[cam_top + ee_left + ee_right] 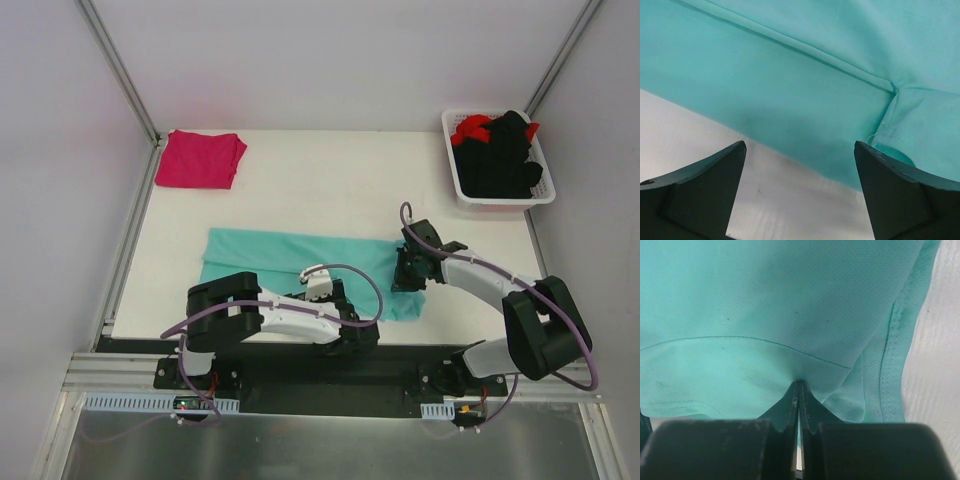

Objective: Fold and stack the t-shirts

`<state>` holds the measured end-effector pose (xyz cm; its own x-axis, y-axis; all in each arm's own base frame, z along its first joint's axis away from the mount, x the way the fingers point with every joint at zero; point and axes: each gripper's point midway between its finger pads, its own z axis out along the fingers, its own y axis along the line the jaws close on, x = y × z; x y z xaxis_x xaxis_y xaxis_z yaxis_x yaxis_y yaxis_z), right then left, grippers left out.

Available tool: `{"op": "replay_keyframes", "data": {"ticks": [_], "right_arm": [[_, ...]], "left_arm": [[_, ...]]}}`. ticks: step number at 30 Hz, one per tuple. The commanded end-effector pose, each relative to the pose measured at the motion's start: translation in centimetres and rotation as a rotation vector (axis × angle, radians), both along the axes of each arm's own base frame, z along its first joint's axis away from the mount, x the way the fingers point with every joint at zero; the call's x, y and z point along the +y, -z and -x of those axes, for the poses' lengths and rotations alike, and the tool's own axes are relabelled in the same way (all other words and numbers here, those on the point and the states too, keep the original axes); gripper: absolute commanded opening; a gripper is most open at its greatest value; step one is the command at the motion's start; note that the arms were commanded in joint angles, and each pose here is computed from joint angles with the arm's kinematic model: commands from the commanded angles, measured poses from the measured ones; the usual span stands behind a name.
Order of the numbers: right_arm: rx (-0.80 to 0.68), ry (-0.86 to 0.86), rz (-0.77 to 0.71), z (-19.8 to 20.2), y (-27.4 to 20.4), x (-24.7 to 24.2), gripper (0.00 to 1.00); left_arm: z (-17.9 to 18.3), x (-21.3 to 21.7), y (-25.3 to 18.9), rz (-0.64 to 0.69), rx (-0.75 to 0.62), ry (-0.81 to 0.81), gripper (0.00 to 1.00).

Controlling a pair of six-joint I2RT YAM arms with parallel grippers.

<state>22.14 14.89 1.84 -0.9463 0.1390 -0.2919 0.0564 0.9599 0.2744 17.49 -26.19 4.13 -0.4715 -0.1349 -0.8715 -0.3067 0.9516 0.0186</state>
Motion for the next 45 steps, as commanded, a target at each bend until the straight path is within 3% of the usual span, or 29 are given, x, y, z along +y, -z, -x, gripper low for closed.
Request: {"op": "replay_keyframes", "data": {"ticks": [1, 6, 9, 14, 20, 23, 28, 35, 38, 45], "right_arm": [[-0.014, -0.006, 0.034, -0.9, -0.8, -0.5, 0.01], [-0.018, -0.003, 0.028, -1.4, -1.1, -0.4, 0.01], [-0.017, -0.007, 0.024, -1.5, -1.1, -0.4, 0.01], [-0.014, -0.007, 0.025, -1.6, -0.8, -0.3, 0.01], [-0.01, -0.01, 0.007, -2.0, -1.2, 0.2, 0.01], [-0.031, -0.014, 0.004, -2.1, -2.2, 0.2, 0.18], [-0.057, -0.014, 0.029, -1.8, -3.7, -0.6, 0.2], [-0.104, -0.012, 0.028, -1.7, -6.9, -0.7, 0.28], [-0.124, -0.042, 0.016, -1.7, -8.6, -0.1, 0.29], [-0.166, -0.098, -0.024, -1.3, -11.1, 2.3, 0.31]], "left_arm": [[1.6, 1.5, -2.4, 0.017, 0.027, -0.054, 0.9], [4.6, 2.8, -5.9, -0.001, 0.027, -0.025, 0.9], [5.6, 4.4, -9.3, 0.061, -0.004, -0.058, 0.91], [4.0, 6.7, -12.3, 0.215, -0.111, -0.039, 0.88], [2.5, 3.8, -14.8, 0.134, -0.146, 0.042, 0.92], [1.8, 2.6, -14.5, 0.101, -0.163, 0.037, 0.93], [0.7, 1.1, -14.4, 0.089, -0.198, 0.045, 0.92], [-0.1, -1.6, -13.5, 0.082, -0.129, 0.002, 0.93], [-0.2, -2.5, -15.1, 0.091, -0.092, 0.021, 0.93], [-0.6, -0.7, -18.9, 0.089, 0.037, 0.195, 0.95]]}}
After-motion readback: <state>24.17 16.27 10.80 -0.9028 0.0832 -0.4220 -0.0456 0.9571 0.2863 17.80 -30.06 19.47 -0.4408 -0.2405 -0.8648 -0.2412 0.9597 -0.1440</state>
